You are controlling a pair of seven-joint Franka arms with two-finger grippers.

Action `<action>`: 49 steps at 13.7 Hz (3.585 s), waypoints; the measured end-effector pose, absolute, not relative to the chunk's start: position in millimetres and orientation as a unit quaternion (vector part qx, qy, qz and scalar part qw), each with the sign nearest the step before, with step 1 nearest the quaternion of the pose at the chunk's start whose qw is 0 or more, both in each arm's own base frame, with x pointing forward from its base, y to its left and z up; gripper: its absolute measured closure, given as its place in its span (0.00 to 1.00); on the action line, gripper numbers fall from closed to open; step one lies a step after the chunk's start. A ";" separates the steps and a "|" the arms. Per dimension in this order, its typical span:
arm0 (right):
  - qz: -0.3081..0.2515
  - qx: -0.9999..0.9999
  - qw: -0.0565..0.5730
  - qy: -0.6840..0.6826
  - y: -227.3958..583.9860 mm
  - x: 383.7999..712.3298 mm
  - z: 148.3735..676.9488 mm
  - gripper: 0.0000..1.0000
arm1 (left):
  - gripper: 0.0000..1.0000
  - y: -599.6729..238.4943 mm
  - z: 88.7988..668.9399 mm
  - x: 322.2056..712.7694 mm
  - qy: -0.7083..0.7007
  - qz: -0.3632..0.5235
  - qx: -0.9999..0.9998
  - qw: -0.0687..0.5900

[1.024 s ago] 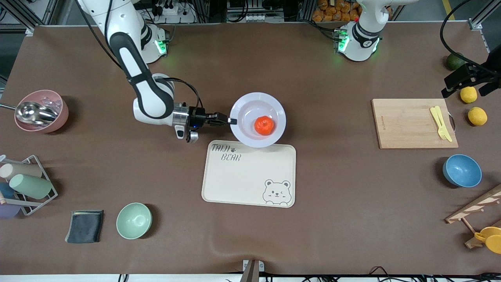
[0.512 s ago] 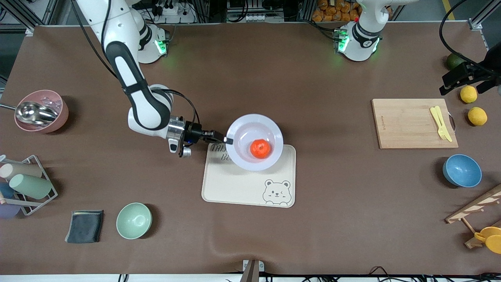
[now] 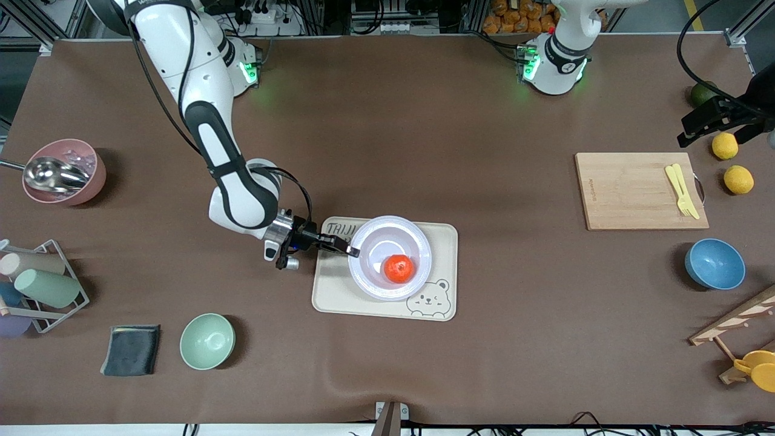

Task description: Place orange and plate with both arms

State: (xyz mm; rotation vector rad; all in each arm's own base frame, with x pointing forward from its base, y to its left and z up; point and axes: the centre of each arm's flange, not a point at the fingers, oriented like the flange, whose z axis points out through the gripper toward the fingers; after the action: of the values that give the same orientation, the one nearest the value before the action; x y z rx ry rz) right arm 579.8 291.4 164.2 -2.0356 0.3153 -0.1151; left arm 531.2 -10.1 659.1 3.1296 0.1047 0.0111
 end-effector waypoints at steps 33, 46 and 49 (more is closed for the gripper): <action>0.071 -0.908 0.382 0.156 237.3 615.1 222.9 0.34 | 0.00 -13.5 661.2 531.1 0.030 0.006 1.000 0.005; 0.150 -0.966 0.202 0.065 67.1 624.5 313.5 0.02 | 0.00 -13.4 660.3 531.0 0.030 0.004 1.000 0.005; 0.151 -0.967 0.204 0.037 21.6 626.8 340.3 0.00 | 0.00 -12.8 659.5 530.7 0.031 0.002 1.000 0.005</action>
State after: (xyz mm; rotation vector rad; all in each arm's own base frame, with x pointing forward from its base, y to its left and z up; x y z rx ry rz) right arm 626.8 21.6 340.3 -2.6962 0.1033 0.4201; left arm 530.7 -12.8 659.5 3.1300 0.0963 0.0072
